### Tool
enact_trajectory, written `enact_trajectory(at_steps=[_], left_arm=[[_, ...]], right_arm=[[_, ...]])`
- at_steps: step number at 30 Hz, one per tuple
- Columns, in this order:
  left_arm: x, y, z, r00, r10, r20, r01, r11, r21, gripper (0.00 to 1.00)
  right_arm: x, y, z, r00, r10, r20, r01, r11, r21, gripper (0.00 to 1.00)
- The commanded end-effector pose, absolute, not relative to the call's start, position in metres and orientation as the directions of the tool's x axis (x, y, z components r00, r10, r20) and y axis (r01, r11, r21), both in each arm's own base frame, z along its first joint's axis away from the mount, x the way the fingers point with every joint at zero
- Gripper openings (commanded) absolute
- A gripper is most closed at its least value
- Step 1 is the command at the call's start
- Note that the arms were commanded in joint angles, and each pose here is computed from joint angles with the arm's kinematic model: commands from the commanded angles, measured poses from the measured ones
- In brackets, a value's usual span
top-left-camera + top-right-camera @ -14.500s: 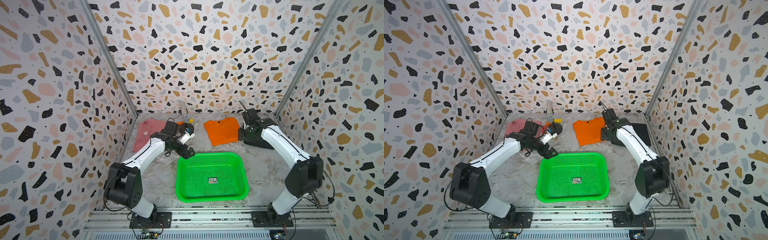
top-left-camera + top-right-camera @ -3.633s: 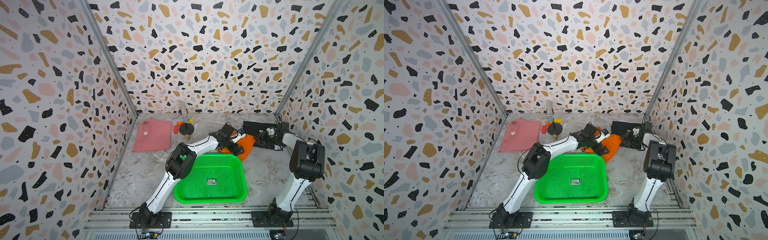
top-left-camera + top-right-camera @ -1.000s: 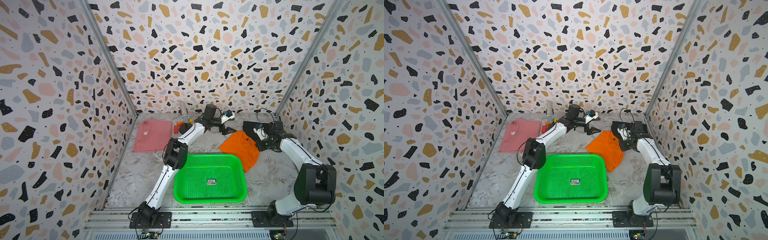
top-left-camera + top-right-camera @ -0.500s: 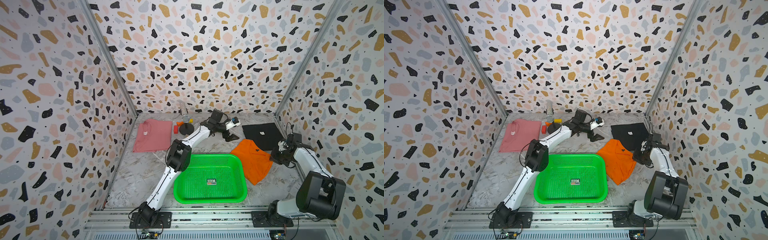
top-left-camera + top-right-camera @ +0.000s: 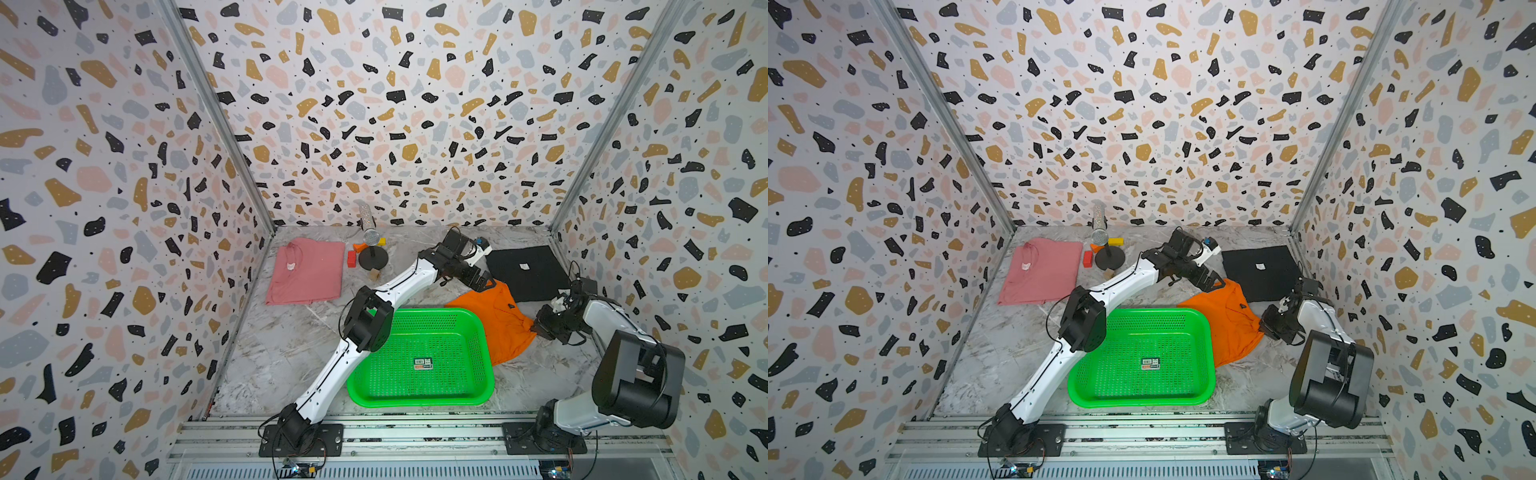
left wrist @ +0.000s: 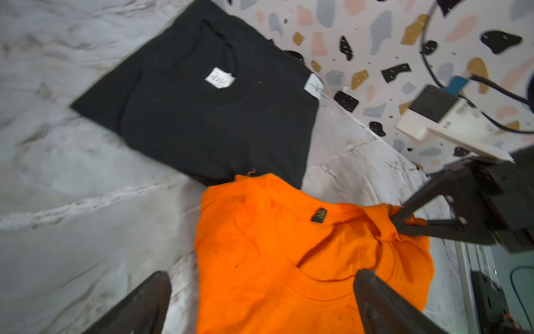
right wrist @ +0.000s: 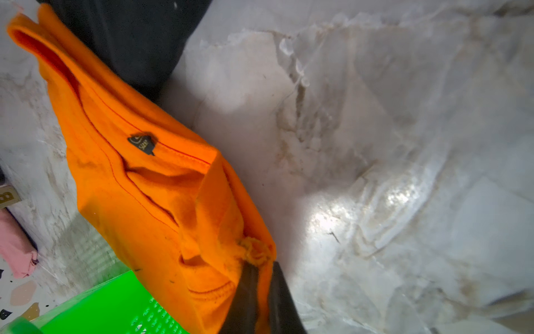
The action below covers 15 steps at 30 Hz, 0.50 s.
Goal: Put the folded t-shirts into the basket
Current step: Move the T-shirt to the center of the board.
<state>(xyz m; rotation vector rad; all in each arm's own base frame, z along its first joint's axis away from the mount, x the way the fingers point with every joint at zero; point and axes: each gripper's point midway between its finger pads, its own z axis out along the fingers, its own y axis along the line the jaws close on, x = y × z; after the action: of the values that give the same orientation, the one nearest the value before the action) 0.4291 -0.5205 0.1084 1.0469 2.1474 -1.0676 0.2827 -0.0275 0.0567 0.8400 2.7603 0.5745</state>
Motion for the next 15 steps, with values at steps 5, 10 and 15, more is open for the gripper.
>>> enact_trajectory(at_steps=[5, 10, 15], left_arm=[[0.443, -0.516, 0.13, -0.574, 0.343, -0.744, 0.803, 0.411, -0.43, 1.0], [0.404, -0.503, 0.182, -0.314, 0.489, -0.814, 0.949, 0.195, -0.249, 1.0], [0.354, -0.446, 0.184, 0.012, 0.716, -0.698, 0.996, -0.066, -0.051, 1.0]], right_arm=[[0.283, -0.019, 0.062, -0.824, 0.562, -0.072, 0.468, 0.748, 0.471, 0.0], [0.289, -0.019, 0.066, -0.827, 0.554, -0.09, 0.451, 0.751, 0.482, 0.0], [0.291, -0.021, 0.07, -0.843, 0.528, -0.106, 0.426, 0.774, 0.47, 0.0]])
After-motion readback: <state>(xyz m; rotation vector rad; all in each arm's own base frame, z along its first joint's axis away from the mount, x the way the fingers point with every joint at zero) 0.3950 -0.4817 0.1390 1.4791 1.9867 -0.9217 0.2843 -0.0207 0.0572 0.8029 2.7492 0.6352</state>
